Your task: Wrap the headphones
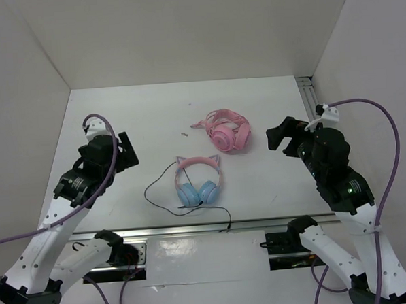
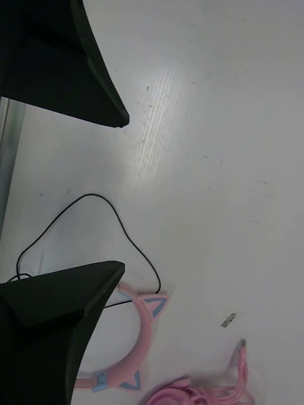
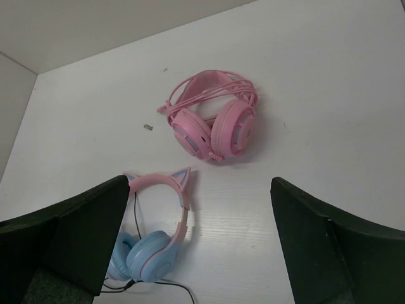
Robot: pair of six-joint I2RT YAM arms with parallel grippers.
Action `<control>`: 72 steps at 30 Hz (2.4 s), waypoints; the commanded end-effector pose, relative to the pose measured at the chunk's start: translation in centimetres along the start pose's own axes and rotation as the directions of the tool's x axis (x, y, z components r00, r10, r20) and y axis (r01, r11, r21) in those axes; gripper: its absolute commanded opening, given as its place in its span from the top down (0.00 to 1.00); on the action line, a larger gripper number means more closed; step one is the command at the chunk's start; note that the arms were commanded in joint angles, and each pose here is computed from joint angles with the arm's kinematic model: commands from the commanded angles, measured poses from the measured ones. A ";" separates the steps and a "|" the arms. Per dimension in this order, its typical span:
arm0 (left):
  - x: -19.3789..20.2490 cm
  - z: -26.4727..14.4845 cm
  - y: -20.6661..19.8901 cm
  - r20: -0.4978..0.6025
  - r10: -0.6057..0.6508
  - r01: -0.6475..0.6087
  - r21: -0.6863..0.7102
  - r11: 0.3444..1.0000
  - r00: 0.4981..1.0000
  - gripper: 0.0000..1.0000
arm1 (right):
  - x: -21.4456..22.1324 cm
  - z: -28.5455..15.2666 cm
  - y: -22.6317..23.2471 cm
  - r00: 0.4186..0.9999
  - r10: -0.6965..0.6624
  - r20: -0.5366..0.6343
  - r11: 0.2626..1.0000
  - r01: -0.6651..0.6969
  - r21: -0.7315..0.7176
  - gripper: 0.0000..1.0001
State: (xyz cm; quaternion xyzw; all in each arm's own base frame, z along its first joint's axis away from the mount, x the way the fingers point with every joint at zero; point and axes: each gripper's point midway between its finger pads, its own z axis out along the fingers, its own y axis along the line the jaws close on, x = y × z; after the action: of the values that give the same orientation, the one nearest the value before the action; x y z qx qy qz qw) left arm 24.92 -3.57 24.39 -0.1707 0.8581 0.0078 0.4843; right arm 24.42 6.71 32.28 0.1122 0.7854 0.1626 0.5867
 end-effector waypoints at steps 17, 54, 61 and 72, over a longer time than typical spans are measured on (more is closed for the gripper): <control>5.8 3.5 -24.5 -0.123 0.639 -0.365 0.732 0.575 0.759 0.00 | 1.1 -0.9 2.9 0.997 -0.062 -0.038 0.981 0.054 -0.185 0.00; 20.4 16.1 -24.0 -0.174 0.794 -0.358 0.822 0.443 0.583 0.12 | 0.5 -2.0 4.8 0.995 -0.093 -0.038 0.953 0.078 -0.291 0.00; 22.9 16.3 -22.2 -0.206 0.825 -0.406 0.792 0.457 0.527 0.32 | 0.2 -2.4 4.9 0.995 -0.092 -0.030 0.952 0.079 -0.294 0.00; 21.8 15.1 -20.0 -0.223 0.837 -0.484 0.729 0.483 0.500 0.84 | -0.6 -3.5 4.9 0.995 -0.098 -0.008 0.950 0.091 -0.300 0.00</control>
State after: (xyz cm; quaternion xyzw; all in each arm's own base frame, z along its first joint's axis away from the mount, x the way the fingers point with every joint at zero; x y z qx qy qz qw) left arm 35.42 -28.12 2.28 0.3505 0.8942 -0.1468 0.2366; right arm 21.71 10.67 33.63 -0.0063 0.7793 0.2475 0.5757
